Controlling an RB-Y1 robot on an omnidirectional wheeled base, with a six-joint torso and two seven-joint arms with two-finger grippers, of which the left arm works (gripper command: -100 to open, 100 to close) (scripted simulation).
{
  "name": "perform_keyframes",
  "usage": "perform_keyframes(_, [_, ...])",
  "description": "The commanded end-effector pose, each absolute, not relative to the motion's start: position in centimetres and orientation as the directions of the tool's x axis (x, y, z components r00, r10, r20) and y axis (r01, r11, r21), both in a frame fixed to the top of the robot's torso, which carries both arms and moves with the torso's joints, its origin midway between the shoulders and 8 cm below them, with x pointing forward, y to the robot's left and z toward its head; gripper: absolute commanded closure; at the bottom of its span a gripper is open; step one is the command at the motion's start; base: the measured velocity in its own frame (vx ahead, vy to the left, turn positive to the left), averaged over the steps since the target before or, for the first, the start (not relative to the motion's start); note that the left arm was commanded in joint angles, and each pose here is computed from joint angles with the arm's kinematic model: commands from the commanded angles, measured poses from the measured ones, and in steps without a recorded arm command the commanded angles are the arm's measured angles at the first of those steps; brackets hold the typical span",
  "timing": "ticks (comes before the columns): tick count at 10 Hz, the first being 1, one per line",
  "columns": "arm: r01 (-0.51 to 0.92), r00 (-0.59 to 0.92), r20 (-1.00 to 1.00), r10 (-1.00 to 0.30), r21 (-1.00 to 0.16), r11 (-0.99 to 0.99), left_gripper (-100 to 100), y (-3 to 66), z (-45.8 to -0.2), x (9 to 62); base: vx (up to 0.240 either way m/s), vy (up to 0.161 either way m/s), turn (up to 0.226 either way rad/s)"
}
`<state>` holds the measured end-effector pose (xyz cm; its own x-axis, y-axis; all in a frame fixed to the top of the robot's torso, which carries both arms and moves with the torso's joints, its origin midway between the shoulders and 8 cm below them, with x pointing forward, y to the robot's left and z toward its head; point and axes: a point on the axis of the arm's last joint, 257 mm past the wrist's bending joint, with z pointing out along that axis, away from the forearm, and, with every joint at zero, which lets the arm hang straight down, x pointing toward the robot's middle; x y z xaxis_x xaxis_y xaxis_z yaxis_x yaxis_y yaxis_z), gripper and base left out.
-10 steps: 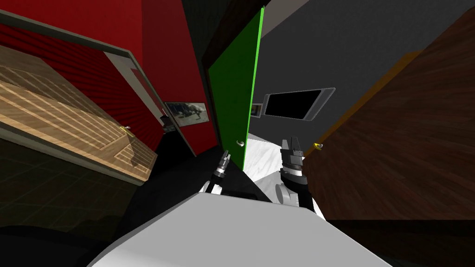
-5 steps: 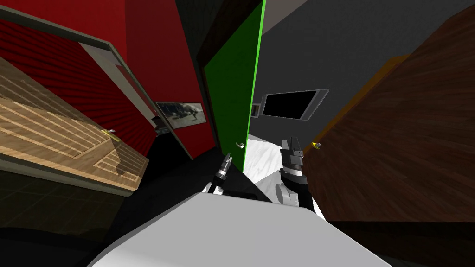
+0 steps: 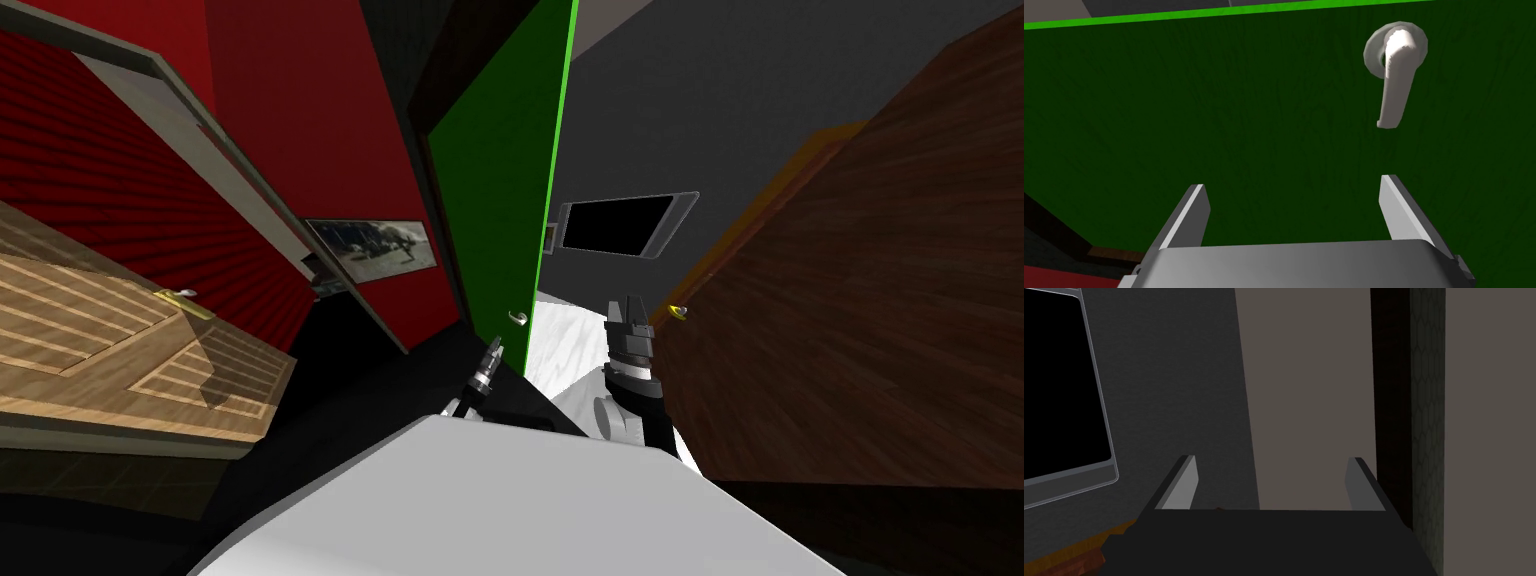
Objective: Push the door open
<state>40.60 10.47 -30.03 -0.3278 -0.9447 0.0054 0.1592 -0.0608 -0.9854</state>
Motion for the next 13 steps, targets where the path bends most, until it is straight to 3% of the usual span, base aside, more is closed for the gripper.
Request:
perform_keyframes(1, [0.143, -0.34, 0.005, -0.941, -0.988, -0.057, -100, 9.8, -31.0, 40.4, 0.062, 0.07, -0.075])
perform_keyframes(8, [0.038, -0.415, 0.0, -0.91, -0.999, -0.018, -100, 6.9, -37.0, 38.1, 0.128, 0.107, -0.121])
perform_keyframes(13, [0.009, -0.437, 0.0, -0.9, -1.0, -0.005, -100, 6.2, -38.7, 37.3, 0.092, 0.096, -0.079])
